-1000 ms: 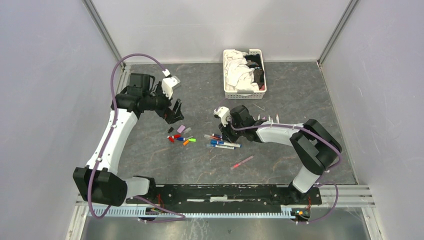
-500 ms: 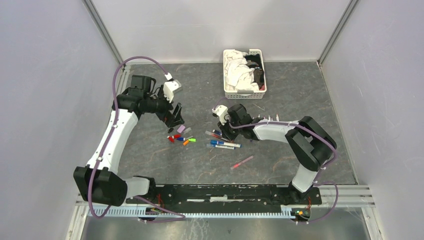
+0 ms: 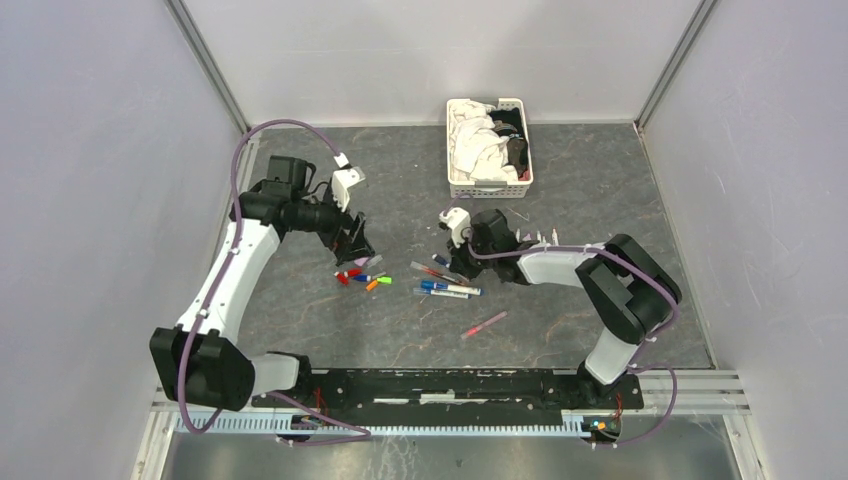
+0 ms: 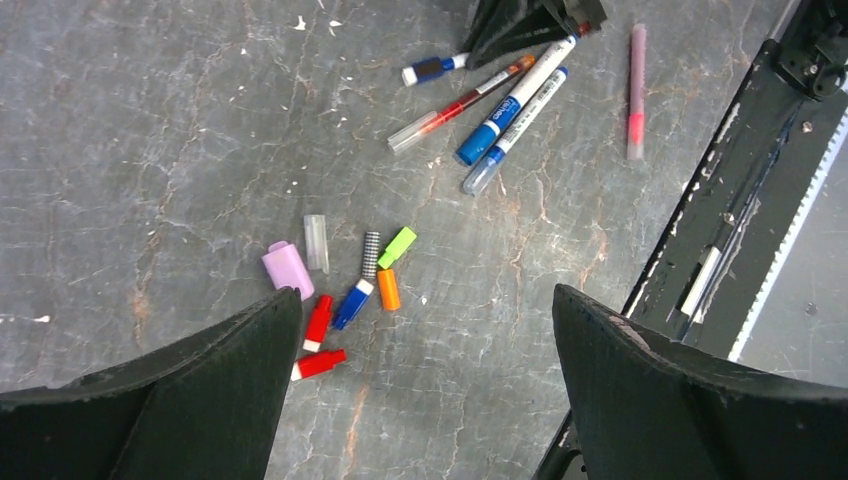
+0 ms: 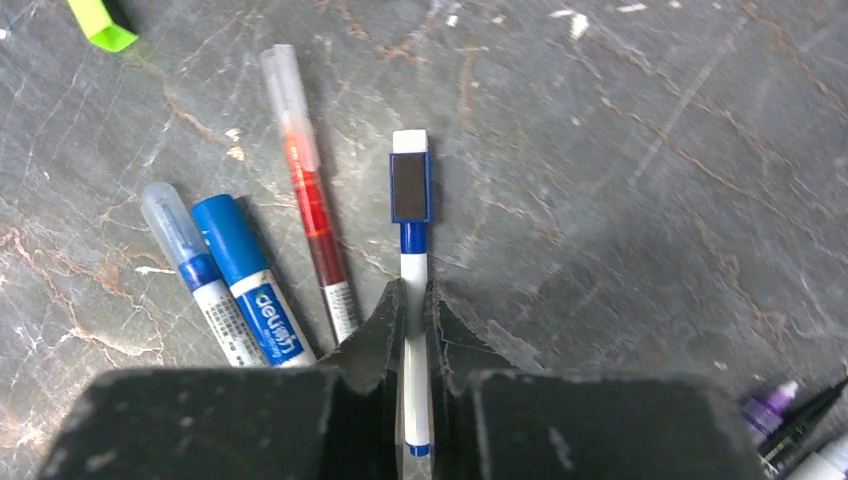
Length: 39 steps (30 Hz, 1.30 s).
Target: Open the pen caps
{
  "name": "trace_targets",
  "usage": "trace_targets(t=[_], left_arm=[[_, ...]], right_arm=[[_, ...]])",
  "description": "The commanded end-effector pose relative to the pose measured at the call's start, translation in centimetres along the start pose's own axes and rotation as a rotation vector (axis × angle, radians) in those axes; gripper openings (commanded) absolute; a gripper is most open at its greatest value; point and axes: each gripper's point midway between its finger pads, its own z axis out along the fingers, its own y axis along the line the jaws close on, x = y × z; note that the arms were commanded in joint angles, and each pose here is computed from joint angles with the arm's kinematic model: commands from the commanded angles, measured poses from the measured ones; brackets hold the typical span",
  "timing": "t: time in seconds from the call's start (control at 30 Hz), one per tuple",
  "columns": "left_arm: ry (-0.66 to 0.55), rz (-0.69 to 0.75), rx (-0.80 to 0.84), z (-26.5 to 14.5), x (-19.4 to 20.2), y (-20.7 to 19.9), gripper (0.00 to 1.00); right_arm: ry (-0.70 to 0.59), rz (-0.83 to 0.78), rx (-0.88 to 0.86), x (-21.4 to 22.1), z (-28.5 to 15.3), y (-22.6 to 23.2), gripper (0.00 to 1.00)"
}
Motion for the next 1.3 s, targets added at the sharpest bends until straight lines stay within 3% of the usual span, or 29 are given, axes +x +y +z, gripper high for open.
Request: trace_targets(t=[0.0,0.23,0.43,0.67,1.13,1.27], left_arm=[[-0.044,0.040,0.063,0.7,-0.7,-1.1,1.00],[-0.023,0.072,0.138,2.9,1.1,-1.7,1.00],[-0.047,0.123,0.254,4.1,0.6,-4.1,1.00],[-0.060,0.155,0.370,4.8,-0.4,-6.7,0.96],[-0.044,0.170,0.446,4.8,-0.3,-7.6,0.27],[-0.035,0.169,0.459,4.8,-0.1,-7.7,0.03]], right_arm=[[-0.083,0.045,-0.060,-2.6,-1.3,-0.1,0.03],[-0.207,0.007,-0.350,-9.2,-4.5,4.7,0.00],[-0.251,-0.008,-0.638,-11.7,-7.8,9.8,0.00],[-0.249,-0.040,-0.759,-13.4,-8.9,12.3,0.00],[-0.183,-0.039,-0.775,-12.9,-8.0,13.2,0.00],[-0.185,-0.017,-0.779,-13.3,-7.7,13.6,0.15]])
